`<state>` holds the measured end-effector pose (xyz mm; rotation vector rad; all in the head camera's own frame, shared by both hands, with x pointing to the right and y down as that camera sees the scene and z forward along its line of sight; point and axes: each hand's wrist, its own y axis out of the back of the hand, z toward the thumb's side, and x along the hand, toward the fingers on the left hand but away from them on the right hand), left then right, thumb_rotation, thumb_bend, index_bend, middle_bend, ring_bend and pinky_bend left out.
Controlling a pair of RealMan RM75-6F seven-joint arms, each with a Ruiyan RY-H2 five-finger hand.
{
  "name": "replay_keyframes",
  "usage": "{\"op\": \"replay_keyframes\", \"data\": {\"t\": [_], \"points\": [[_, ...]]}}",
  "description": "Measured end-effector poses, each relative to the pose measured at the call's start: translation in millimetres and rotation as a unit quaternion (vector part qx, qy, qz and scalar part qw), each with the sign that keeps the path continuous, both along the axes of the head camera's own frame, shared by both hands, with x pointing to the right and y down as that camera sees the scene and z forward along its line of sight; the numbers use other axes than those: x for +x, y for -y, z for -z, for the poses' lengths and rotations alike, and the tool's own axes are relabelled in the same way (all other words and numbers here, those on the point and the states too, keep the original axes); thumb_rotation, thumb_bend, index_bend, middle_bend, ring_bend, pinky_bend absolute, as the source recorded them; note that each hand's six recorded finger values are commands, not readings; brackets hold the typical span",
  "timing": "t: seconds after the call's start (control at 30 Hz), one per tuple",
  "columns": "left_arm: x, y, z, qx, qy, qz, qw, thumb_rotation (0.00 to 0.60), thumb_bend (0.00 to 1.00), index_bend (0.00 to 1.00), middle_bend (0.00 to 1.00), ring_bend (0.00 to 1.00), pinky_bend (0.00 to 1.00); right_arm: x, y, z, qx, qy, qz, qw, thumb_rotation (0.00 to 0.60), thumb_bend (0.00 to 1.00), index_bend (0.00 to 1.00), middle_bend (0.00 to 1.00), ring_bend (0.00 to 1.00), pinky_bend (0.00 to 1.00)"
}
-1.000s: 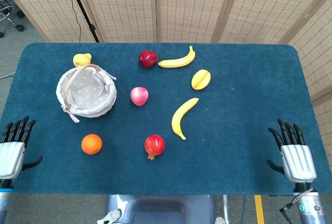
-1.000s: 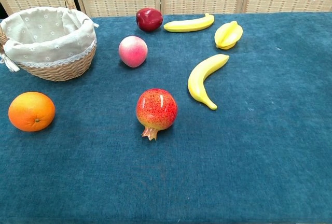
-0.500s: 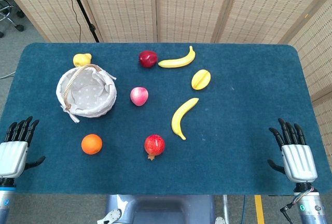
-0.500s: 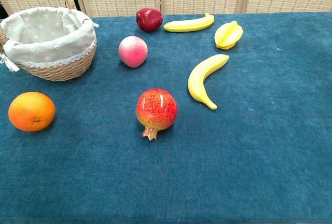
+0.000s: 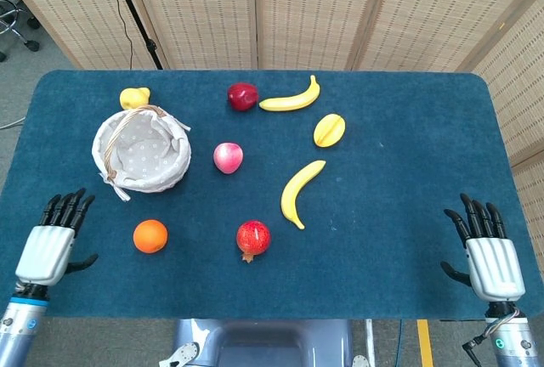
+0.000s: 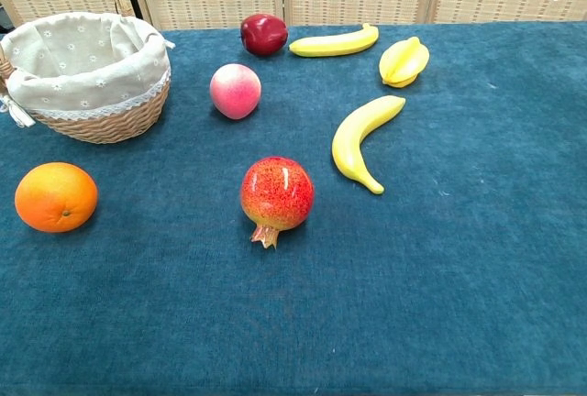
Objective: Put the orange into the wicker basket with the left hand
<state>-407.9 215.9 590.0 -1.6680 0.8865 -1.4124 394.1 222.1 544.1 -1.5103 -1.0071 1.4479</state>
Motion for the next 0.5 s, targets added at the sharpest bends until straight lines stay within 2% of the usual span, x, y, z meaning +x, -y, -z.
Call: {"op": "replay_keyframes", "data": {"t": [0.23,0.33,0.5], "points": [[60.0,-7.3,-14.4,-0.020,-0.023,-0.068,0.9972,0.600,0.00,0.00,0.00,0.00,0.00,3.5,0.1,6.4,0.010,0.005,-0.006,0.9999,0.600,0.00,0.18,0.00,0.00,0.00],[82.9,-12.1,-24.6,-0.028,-0.041,-0.084,0.9952,0.600,0.00,0.00,0.00,0.00,0.00,5.8,0.1,9.7,0.014,0.006,-0.009,0.9998,0.600,0.00,0.18,0.00,0.00,0.00],[97.2,-19.0,-45.6,-0.045,-0.047,-0.094,0.9934,0.600,0.00,0.00,0.00,0.00,0.00,9.9,0.4,14.0,0.020,0.009,-0.016,0.9996,0.600,0.00,0.18,0.00,0.00,0.00]]}}
